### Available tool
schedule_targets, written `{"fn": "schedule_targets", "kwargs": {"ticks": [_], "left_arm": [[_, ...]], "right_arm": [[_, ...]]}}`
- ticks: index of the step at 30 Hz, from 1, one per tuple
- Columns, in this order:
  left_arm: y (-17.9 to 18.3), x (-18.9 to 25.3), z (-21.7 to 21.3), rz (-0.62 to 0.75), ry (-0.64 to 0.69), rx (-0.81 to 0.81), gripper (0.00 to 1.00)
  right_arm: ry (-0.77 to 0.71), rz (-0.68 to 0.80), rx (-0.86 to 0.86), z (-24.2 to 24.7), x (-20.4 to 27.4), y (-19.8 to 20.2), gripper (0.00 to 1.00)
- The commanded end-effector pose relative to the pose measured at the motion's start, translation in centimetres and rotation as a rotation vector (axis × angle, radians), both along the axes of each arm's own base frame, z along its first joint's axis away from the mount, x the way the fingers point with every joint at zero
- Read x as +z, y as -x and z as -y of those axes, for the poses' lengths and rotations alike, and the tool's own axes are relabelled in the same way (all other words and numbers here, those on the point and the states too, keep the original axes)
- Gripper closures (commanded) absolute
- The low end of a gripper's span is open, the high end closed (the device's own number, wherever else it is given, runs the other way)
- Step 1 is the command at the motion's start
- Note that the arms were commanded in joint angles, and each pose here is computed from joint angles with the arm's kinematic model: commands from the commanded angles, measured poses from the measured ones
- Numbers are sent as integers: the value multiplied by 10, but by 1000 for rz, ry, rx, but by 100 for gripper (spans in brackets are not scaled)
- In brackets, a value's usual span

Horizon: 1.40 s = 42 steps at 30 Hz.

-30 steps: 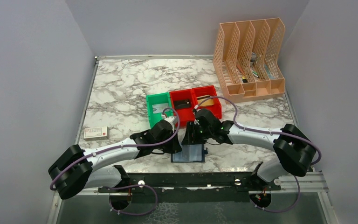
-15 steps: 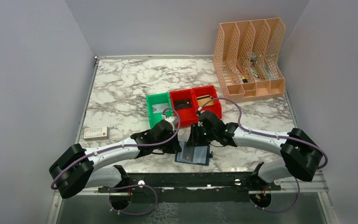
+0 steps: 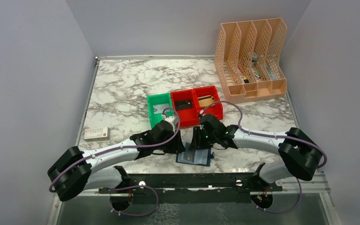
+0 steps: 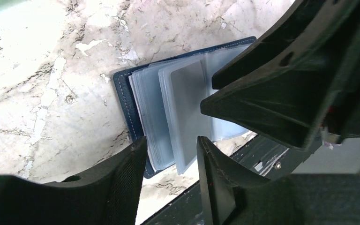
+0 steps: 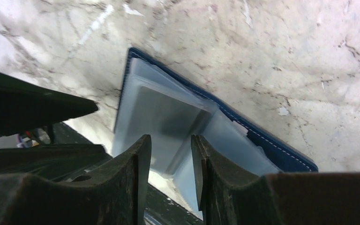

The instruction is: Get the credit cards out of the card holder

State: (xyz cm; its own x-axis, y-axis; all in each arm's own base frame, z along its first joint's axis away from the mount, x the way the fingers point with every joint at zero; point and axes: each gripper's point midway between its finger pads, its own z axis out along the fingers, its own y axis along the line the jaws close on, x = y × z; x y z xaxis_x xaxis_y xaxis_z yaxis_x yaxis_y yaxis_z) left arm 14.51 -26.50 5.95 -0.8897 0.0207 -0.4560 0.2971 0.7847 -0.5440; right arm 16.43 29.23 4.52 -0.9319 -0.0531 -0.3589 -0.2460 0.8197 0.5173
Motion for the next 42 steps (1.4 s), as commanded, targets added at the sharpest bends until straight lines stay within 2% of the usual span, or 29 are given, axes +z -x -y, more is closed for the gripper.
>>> {"fn": "schedule_targets", "kwargs": {"ticks": [1, 8, 16, 20, 23, 31, 37, 42], "left_arm": [[-1, 5, 4, 8, 29, 7, 52], [6, 0, 12, -27, 56, -28, 52], [9, 4, 22, -30, 83, -54, 65], [11, 7, 27, -31, 98, -68, 68], [11, 5, 26, -34, 89, -65, 68], [1, -3, 10, -10, -16, -3, 56], [4, -13, 11, -29, -41, -11, 56], [6, -10, 18, -29, -17, -31, 60]], "right_arm": [[8, -41, -11, 3, -19, 6, 63], [30, -75, -50, 14, -38, 12, 72], [42, -99, -77, 24, -50, 12, 83], [46, -109, -81, 27, -53, 13, 84], [46, -106, -80, 27, -53, 13, 85], [47, -109, -81, 28, -54, 12, 85], [45, -109, -73, 26, -54, 11, 85], [45, -108, -71, 26, -54, 11, 86]]}}
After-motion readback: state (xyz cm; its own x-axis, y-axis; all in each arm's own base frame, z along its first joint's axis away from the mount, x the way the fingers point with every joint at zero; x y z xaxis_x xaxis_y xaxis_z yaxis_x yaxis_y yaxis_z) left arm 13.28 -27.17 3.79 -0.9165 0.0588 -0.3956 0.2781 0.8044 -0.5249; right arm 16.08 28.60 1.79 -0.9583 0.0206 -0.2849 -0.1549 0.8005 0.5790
